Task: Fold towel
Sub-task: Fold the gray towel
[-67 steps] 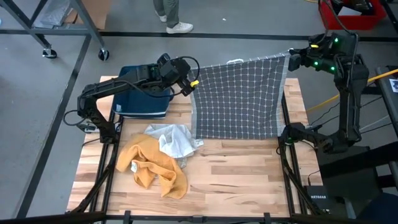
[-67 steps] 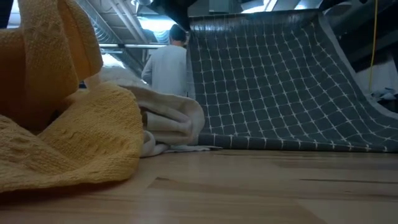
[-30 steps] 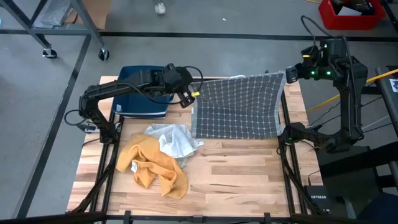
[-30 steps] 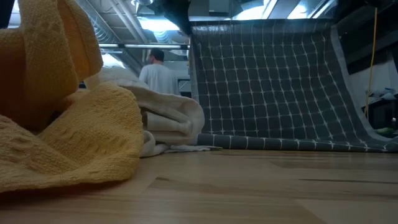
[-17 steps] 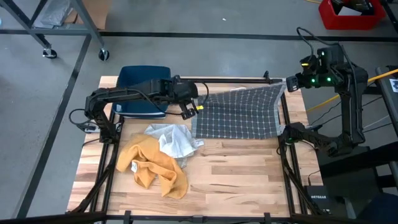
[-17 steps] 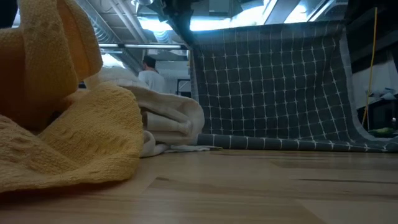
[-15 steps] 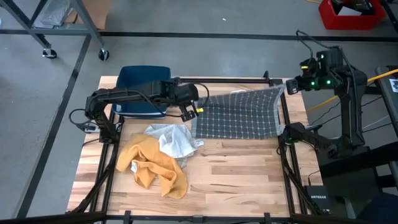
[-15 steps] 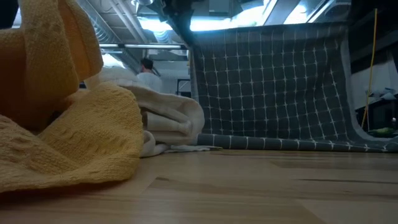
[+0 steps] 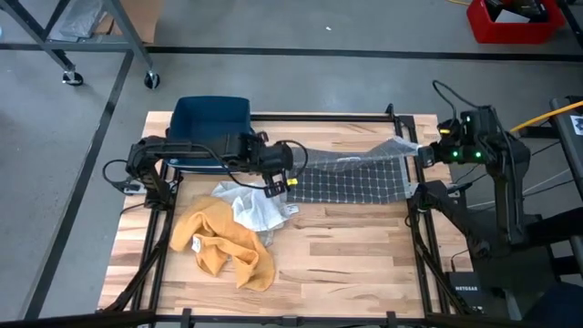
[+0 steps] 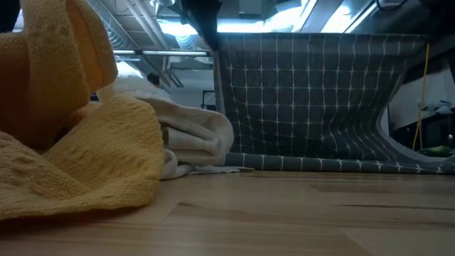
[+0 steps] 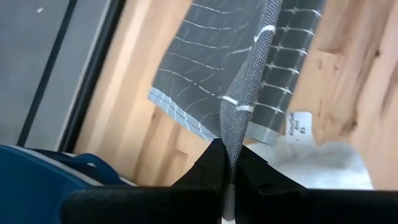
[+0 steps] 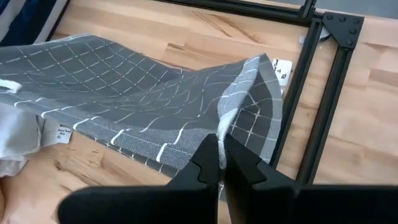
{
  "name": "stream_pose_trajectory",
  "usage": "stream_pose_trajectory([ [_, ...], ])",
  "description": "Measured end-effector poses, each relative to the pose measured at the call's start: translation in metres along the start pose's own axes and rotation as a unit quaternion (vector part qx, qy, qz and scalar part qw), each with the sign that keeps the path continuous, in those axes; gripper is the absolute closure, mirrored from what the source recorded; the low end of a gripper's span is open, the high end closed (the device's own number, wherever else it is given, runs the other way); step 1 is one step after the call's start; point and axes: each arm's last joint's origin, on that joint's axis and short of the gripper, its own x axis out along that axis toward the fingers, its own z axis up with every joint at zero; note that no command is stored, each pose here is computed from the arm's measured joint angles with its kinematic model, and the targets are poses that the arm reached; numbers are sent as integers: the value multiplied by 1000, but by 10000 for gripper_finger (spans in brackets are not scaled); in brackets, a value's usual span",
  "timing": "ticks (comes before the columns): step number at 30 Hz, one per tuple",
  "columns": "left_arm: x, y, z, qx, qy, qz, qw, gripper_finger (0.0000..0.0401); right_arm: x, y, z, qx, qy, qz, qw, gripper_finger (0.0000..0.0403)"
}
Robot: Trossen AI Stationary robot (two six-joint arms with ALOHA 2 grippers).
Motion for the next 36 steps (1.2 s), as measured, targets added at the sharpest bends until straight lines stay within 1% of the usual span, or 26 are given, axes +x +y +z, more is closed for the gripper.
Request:
stream_pose_trajectory([
  [4,8,-11,-1,4,17,0,1000,401,-2,1,-13,3,-15,0,1000,397],
  [12,52,-34,1,42,69,14,997,401,-13,5,-33,22,-56,1,998,397],
  [14,62,-38,1,52,79,20,995,401,-15,6,-37,21,-65,1,998,397],
  [17,71,-41,1,65,91,21,994,401,-18,7,-42,40,-75,11,996,397],
  [21,71,-42,-1,72,102,12,992,401,-20,10,-46,60,-80,45,994,397],
  [25,68,-41,-3,74,108,12,991,401,-20,11,-47,82,-80,60,992,397],
  [28,66,-40,-5,76,118,14,990,401,-20,12,-47,96,-76,84,989,397],
  [36,65,-41,-6,82,117,13,990,401,-20,12,-51,95,-81,86,988,397],
])
